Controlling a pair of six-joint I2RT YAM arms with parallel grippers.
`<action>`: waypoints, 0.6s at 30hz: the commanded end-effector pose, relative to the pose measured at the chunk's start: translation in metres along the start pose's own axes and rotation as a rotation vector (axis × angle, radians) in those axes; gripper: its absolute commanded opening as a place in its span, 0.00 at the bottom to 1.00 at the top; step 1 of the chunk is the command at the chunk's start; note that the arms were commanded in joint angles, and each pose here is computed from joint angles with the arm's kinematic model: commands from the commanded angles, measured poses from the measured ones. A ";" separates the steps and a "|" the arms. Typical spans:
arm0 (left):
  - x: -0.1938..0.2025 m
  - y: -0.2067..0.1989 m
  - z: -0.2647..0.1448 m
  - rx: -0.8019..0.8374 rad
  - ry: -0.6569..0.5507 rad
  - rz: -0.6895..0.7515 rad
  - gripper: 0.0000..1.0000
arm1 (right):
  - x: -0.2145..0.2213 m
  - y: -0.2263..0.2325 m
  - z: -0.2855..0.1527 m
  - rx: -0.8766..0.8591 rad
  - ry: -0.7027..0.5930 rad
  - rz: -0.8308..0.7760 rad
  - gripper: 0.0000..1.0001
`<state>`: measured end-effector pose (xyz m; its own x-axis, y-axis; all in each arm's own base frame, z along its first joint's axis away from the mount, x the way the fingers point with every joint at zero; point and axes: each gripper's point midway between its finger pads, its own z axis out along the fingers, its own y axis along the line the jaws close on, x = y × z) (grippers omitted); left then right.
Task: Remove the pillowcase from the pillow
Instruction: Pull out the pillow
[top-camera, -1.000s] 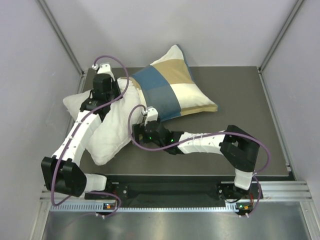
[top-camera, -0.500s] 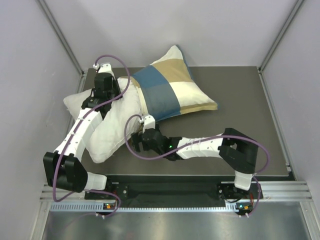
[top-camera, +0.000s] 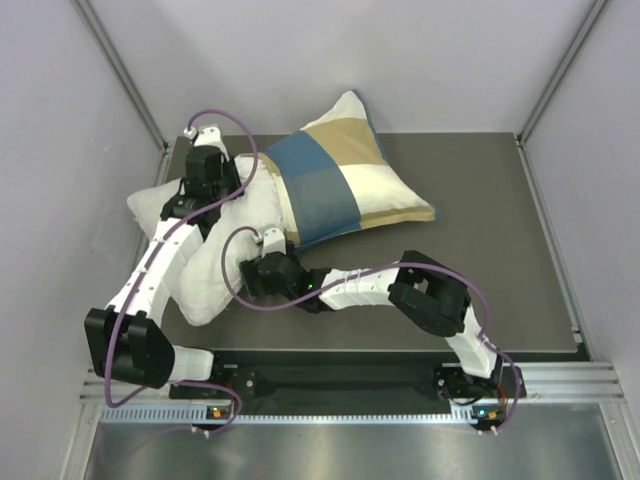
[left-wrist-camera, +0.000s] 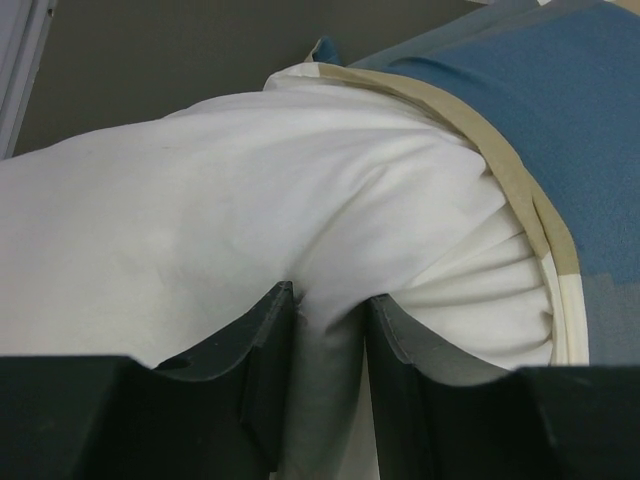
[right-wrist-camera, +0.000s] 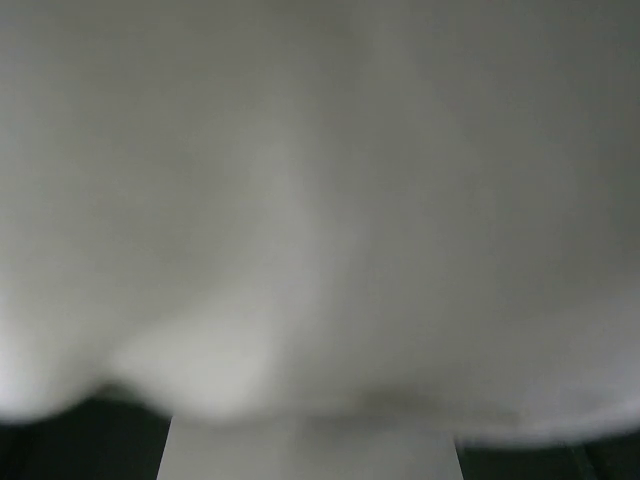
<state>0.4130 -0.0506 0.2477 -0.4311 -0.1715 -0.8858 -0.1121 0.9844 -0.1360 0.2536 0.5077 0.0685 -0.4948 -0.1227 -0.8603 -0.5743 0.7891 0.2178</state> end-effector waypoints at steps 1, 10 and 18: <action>-0.020 0.001 -0.009 0.020 -0.080 -0.011 0.40 | -0.012 -0.003 0.016 0.021 -0.001 0.032 0.92; -0.042 -0.026 -0.060 0.164 -0.234 0.062 0.76 | -0.019 -0.025 0.000 0.022 -0.065 0.104 0.00; -0.035 -0.120 -0.126 0.501 -0.317 0.160 0.99 | -0.052 -0.036 -0.065 -0.058 -0.263 0.170 0.00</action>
<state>0.3380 -0.1314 0.3390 -0.1727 -0.0829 -0.9815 0.2668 0.9553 -0.1276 0.2449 0.4381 0.0554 -0.5119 -0.0515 -0.8575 -0.5249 0.8089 0.2648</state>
